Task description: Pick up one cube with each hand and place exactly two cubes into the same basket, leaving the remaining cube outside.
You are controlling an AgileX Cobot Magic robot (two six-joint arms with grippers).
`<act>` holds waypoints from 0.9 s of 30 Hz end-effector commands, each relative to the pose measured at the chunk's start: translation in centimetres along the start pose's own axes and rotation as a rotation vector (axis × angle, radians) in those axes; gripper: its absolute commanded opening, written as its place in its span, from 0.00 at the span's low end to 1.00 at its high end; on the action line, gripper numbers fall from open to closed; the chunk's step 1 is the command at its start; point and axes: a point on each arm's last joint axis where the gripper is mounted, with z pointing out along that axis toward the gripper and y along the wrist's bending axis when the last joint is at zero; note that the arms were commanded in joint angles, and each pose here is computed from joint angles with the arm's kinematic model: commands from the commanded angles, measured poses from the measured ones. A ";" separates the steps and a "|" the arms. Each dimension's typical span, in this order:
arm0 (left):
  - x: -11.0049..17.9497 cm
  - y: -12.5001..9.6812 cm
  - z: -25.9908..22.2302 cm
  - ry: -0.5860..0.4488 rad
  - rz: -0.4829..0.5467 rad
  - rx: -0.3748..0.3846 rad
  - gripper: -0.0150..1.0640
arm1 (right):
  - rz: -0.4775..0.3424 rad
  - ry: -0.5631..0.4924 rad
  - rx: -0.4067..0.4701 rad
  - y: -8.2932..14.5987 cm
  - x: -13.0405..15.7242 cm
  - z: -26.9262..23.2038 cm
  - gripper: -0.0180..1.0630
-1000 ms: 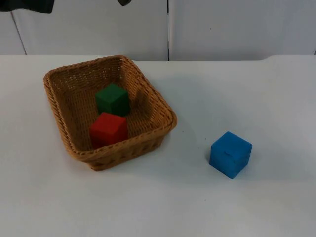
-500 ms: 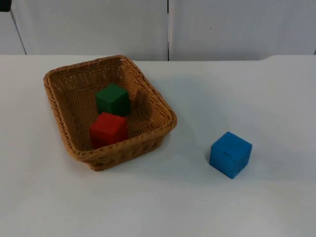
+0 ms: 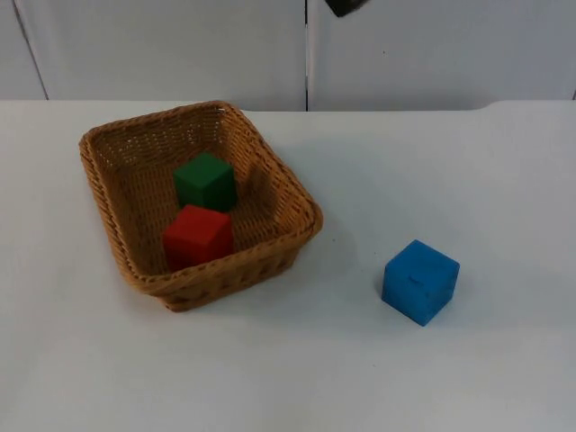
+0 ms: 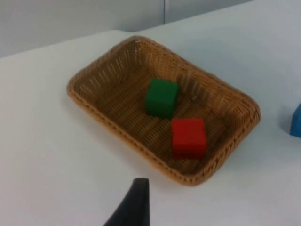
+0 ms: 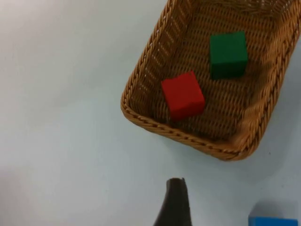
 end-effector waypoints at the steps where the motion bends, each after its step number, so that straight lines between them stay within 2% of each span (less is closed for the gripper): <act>1: 0.9 -0.1 -0.2 -0.010 -0.015 0.013 0.90 | 0.004 -0.036 0.005 0.3 0.9 -0.7 0.60; 6: 2.5 0.0 -1.6 -0.064 -0.014 0.014 0.90 | 0.015 -0.058 0.019 0.7 3.2 -1.5 0.60; 16: 4.3 0.0 -5.8 -0.260 -0.016 0.023 0.90 | 0.031 -0.119 0.047 1.8 8.1 -4.1 0.60; 25: 5.7 -0.1 -7.0 -0.286 -0.037 0.044 0.90 | 0.025 -0.192 0.065 2.9 12.2 -6.9 0.60; 27: 6.3 -0.1 -7.1 -0.253 -0.037 0.046 0.90 | 0.024 -0.215 0.068 3.3 13.8 -7.9 0.60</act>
